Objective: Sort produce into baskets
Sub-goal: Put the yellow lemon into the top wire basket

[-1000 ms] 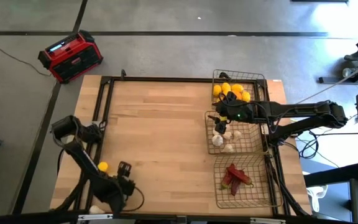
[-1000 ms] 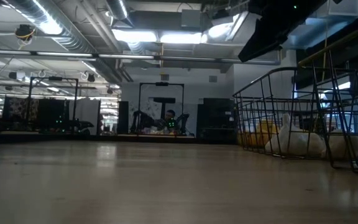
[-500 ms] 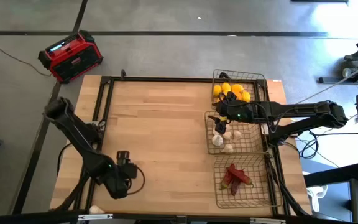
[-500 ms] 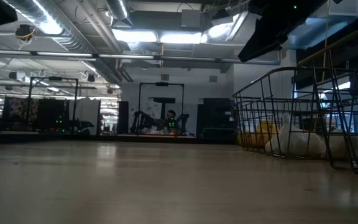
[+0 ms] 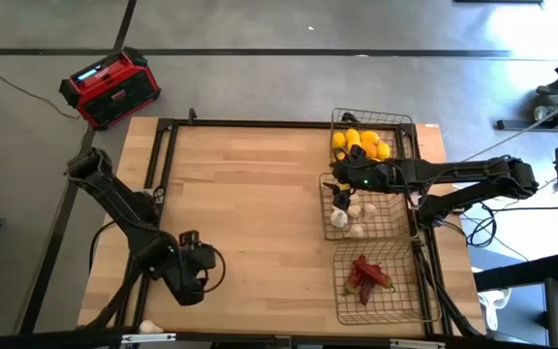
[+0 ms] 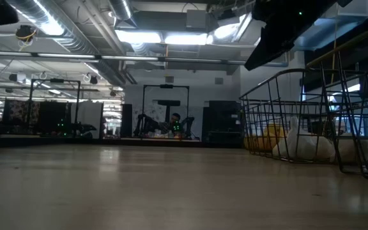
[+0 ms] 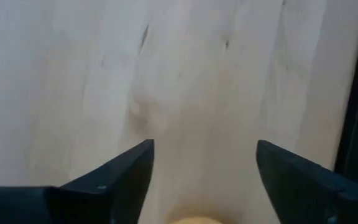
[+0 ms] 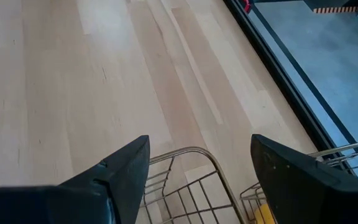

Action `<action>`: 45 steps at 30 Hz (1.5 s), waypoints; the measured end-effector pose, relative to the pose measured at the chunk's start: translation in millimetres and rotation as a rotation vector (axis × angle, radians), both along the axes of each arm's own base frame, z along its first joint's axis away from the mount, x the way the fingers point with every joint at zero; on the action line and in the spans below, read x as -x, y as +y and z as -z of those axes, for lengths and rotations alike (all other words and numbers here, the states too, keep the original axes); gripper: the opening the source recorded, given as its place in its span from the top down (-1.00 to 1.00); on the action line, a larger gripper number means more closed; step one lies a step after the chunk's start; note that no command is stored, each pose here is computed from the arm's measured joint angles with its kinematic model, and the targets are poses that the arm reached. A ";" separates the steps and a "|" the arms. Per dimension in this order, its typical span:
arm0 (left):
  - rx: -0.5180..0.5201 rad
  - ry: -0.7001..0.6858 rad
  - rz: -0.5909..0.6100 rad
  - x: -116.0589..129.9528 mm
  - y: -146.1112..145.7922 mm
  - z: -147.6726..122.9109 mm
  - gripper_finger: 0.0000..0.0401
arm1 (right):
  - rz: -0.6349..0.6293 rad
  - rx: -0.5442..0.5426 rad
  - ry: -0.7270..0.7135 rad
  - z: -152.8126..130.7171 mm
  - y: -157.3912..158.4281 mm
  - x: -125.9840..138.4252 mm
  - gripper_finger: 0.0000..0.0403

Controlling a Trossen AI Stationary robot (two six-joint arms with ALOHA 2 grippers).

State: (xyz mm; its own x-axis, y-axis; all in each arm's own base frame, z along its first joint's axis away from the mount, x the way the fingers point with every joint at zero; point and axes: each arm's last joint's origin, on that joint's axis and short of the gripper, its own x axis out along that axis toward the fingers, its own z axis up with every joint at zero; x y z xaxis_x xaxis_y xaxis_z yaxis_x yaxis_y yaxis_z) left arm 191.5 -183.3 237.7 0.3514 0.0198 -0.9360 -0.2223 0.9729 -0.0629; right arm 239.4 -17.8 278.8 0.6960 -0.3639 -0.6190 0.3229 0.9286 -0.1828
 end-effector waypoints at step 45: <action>0.328 0.455 -0.965 35.3 -2.7 59.7 -0.80 | 0.012 0.010 -0.010 -0.5 -0.4 -1.0 -0.36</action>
State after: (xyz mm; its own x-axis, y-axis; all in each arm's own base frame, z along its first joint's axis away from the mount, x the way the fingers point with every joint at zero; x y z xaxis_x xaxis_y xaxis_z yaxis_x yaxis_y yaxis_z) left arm 156.2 -186.0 178.1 -0.0550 -0.1720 -0.9836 -0.9437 0.3308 -0.0051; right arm 240.4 -18.1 279.3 0.6977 -0.3784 -0.6083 0.3356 0.9228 -0.1891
